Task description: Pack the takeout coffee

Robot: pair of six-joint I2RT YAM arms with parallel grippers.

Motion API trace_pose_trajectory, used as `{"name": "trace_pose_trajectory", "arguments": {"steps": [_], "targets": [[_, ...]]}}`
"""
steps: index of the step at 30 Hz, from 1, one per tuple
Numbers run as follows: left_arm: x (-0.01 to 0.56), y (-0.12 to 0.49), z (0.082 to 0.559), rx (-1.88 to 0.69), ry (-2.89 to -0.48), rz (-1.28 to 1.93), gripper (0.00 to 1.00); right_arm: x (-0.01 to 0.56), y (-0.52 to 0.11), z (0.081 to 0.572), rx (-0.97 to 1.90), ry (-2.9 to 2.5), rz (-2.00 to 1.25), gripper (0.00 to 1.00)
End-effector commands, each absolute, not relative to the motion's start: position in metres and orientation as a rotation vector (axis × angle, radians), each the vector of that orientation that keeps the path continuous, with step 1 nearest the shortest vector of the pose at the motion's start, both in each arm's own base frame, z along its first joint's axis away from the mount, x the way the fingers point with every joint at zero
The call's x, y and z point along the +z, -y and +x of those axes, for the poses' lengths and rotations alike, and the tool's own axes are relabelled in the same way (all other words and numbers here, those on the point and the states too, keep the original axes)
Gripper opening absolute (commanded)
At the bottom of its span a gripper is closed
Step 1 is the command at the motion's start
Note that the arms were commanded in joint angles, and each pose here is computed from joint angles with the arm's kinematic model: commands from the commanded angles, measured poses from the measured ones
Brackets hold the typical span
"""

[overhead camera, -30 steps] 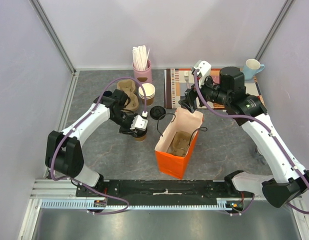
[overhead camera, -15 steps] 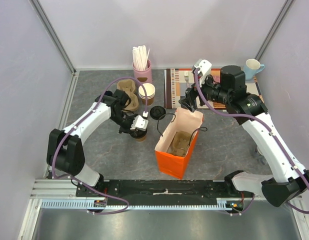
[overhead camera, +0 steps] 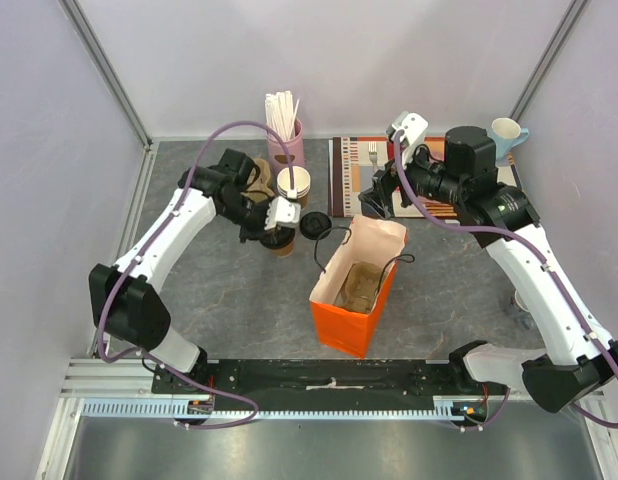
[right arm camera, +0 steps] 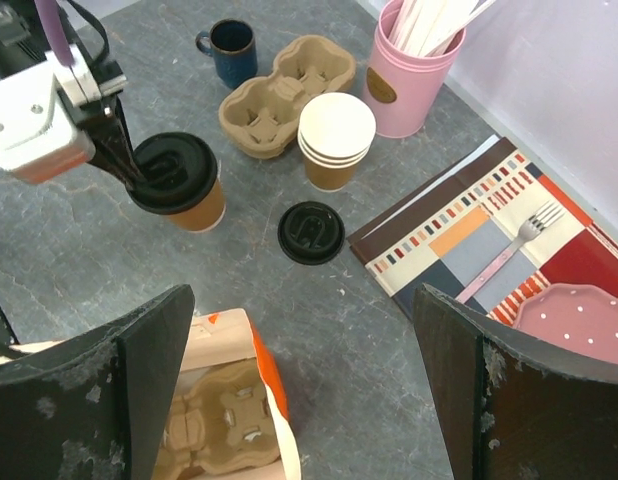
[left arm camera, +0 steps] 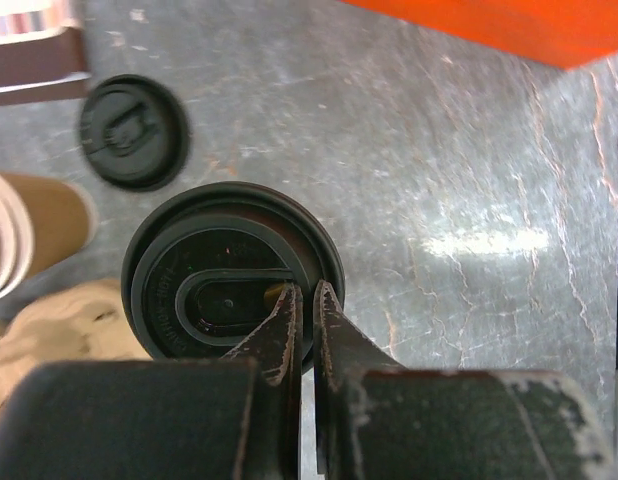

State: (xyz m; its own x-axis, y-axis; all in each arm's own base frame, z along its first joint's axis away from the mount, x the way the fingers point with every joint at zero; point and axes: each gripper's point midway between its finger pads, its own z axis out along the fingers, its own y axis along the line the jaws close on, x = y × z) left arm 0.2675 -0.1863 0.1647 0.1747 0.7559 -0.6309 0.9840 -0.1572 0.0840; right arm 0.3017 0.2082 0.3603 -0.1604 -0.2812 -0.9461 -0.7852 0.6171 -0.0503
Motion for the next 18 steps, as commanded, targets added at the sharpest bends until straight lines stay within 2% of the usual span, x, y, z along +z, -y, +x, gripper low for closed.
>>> {"name": "trace_pose_trajectory", "arguments": {"steps": [1,5,10,14,18], "targets": [[0.226,0.193,0.282,-0.576,-1.762,1.732,0.02,0.383,-0.2,0.314,0.511,-1.702,-0.799,0.98],[0.291,0.204,0.3,-0.554,-1.776,1.511,0.02,0.388,-0.188,0.326,0.458,-1.725,-0.702,0.98],[0.369,0.215,0.308,-0.524,-1.674,1.358,0.02,0.389,-0.179,0.331,0.435,-1.744,-0.636,0.98],[0.419,0.239,0.277,-0.511,-1.507,1.399,0.02,0.389,-0.172,0.33,0.416,-1.754,-0.585,0.98],[0.438,0.264,0.243,-0.537,-1.393,1.461,0.02,0.386,-0.156,0.334,0.351,-1.788,-0.48,0.98]]}}
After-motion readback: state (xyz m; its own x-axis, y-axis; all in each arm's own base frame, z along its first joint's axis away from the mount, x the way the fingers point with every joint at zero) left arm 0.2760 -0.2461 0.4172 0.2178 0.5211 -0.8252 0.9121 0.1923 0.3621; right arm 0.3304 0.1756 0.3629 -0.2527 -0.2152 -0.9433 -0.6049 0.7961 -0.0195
